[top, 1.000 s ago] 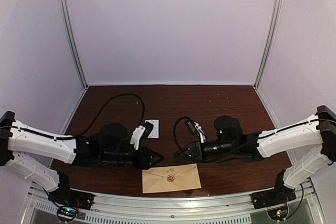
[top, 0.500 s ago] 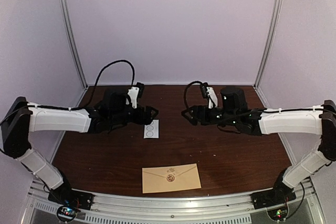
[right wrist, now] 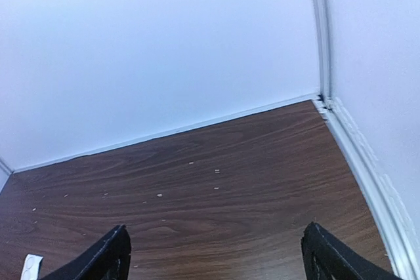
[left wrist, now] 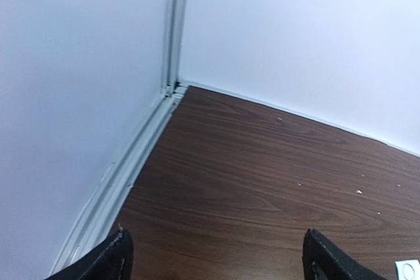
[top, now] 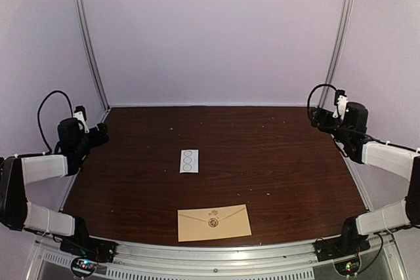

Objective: Place the letter into the envelope and seal it

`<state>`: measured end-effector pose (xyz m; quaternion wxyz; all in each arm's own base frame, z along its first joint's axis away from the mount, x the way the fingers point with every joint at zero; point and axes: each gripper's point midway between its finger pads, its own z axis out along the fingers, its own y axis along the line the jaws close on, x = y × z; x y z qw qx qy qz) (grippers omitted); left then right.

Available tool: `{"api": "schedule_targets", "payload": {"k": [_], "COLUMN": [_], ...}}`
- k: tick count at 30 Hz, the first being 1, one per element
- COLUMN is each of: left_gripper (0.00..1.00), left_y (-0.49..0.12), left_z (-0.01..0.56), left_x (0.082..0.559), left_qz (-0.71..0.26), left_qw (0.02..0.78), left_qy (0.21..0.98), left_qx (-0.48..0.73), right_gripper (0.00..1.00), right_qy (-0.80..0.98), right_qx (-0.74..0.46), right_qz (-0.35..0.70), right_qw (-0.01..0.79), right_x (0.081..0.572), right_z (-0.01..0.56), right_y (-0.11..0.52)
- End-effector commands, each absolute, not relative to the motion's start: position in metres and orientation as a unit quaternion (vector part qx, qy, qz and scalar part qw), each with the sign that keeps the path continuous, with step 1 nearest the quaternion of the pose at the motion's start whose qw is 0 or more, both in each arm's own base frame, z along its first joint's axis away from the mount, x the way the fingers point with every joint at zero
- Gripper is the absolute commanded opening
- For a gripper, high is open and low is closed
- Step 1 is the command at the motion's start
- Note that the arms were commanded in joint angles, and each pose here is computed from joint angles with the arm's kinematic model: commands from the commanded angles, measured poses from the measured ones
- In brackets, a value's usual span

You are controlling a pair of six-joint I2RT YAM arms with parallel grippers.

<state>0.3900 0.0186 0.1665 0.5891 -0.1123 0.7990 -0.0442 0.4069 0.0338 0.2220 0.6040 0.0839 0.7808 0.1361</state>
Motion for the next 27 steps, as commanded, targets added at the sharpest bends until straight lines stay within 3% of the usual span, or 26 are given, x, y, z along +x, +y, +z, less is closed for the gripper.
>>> {"api": "schedule_targets", "payload": {"k": [1,9,27], "left_gripper": [0.92,0.97,0.98], "left_y": [0.057,0.059,0.063], "left_z": [0.19,0.182,0.167], "left_x": [0.367,0.35,0.354], "left_qz": [0.049,0.073,0.084], "left_qw": [0.66,0.685,0.667], "left_qy": [0.739,0.716,0.731], "left_qx": [-0.127,-0.111,-0.116], "right_gripper": [0.91,0.91,0.91], "right_qy": [0.744,0.701,0.695], "right_qx": [0.127,0.152,0.148], "right_qz": [0.08,0.011,0.002], "right_qw": [0.651,0.696,0.704], "right_x": [0.391,0.353,0.347], "right_z": [0.218,0.195,0.197], "right_y": [-0.026,-0.061,-0.061]}}
